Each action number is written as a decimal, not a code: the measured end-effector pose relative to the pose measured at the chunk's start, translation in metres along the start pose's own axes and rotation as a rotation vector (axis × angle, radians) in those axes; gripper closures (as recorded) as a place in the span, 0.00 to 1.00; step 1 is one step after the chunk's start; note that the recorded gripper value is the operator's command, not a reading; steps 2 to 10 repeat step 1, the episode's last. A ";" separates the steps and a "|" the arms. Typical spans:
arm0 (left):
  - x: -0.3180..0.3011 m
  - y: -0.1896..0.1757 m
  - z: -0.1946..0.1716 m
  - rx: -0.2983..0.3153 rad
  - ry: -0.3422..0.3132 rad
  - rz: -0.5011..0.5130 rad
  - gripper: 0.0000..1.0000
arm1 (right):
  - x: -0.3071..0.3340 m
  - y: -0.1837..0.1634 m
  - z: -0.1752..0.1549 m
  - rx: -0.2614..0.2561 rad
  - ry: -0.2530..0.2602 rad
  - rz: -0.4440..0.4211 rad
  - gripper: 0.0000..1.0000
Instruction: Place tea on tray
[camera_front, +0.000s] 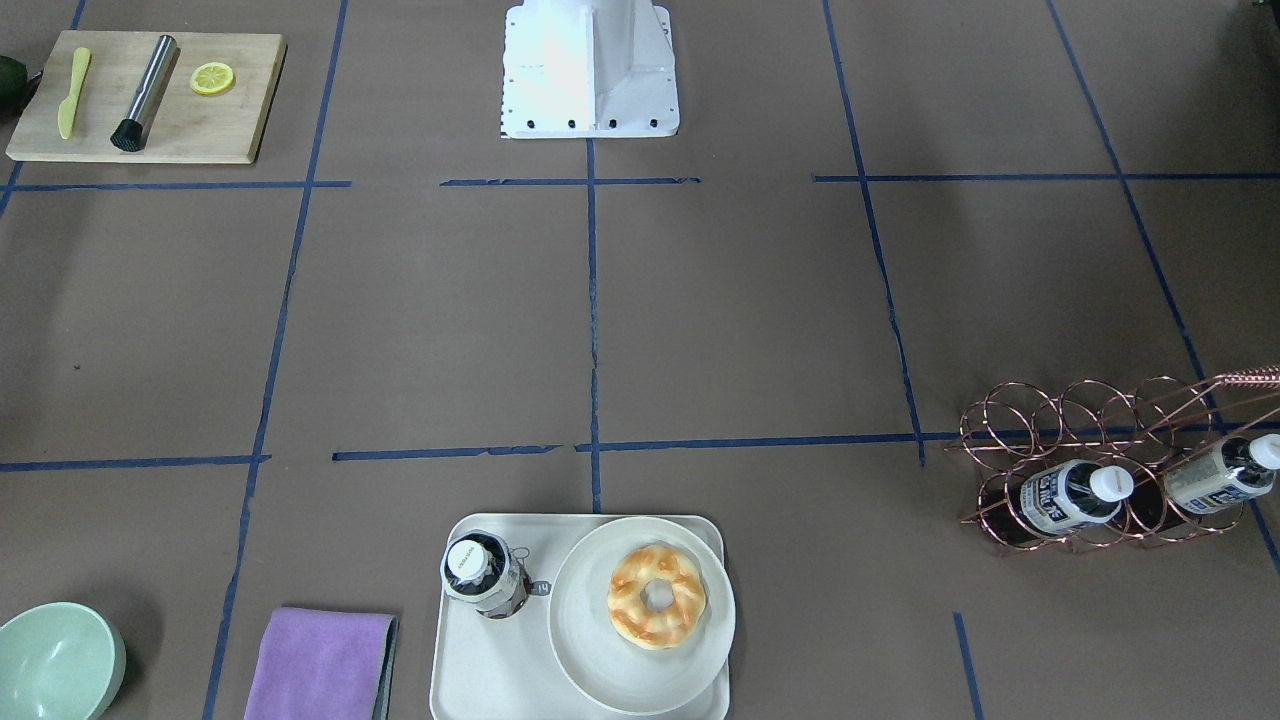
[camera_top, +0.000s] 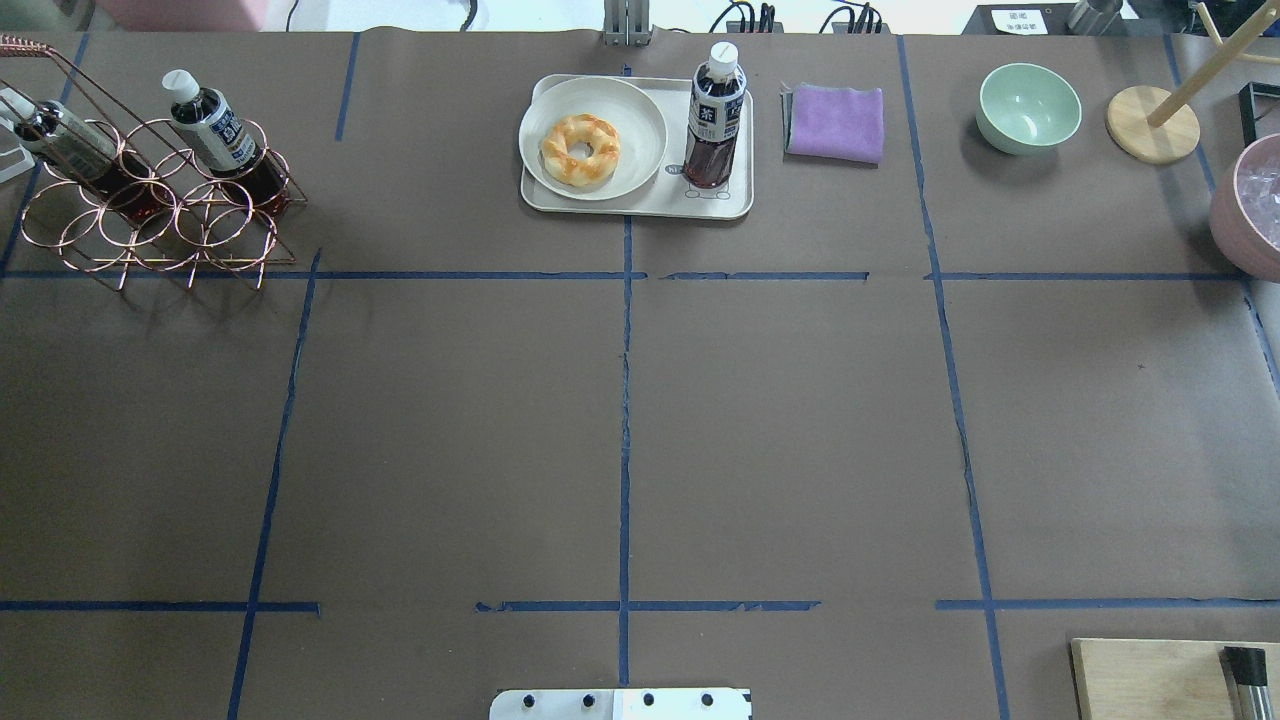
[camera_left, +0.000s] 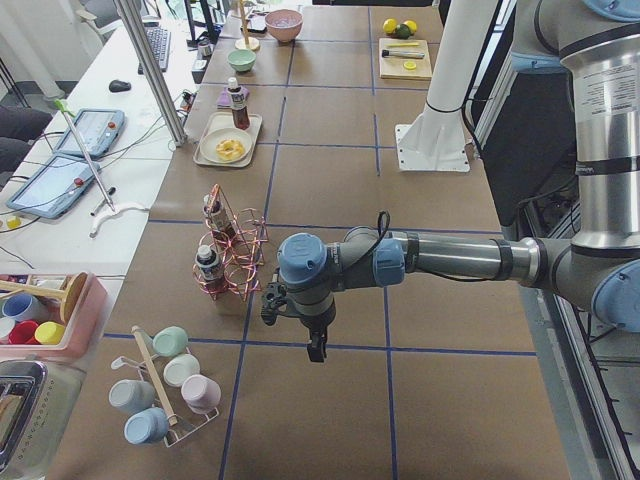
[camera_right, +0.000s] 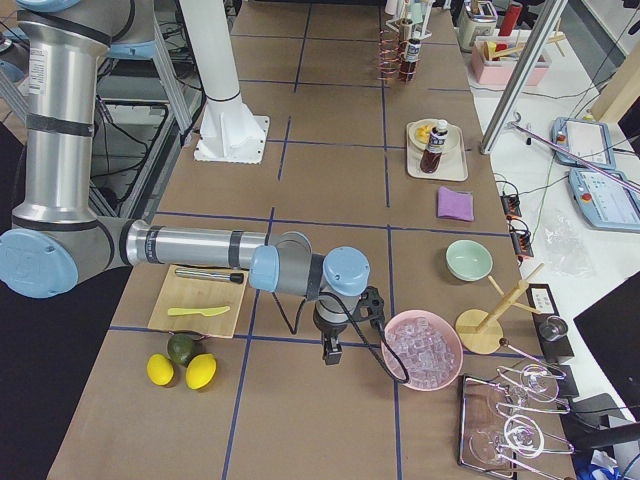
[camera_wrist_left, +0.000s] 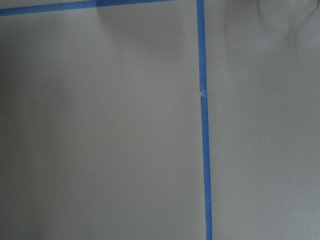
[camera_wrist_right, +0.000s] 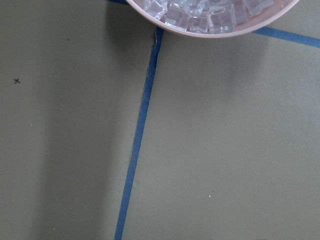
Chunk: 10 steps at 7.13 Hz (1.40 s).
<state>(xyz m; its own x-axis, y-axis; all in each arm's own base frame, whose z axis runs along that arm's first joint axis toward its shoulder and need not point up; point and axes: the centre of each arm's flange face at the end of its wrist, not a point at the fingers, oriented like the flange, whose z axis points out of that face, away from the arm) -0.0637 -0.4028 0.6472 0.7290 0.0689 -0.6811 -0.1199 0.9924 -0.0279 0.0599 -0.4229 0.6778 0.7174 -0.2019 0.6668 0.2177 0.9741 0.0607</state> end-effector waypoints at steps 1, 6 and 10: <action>0.000 0.000 0.000 0.000 0.000 0.000 0.00 | 0.000 0.000 0.000 0.000 0.000 0.000 0.00; 0.000 0.000 0.000 0.000 0.000 0.000 0.00 | 0.000 0.000 0.000 0.000 0.000 0.000 0.00; 0.000 0.000 0.000 0.000 0.000 0.000 0.00 | 0.000 0.000 0.000 0.000 0.000 0.000 0.00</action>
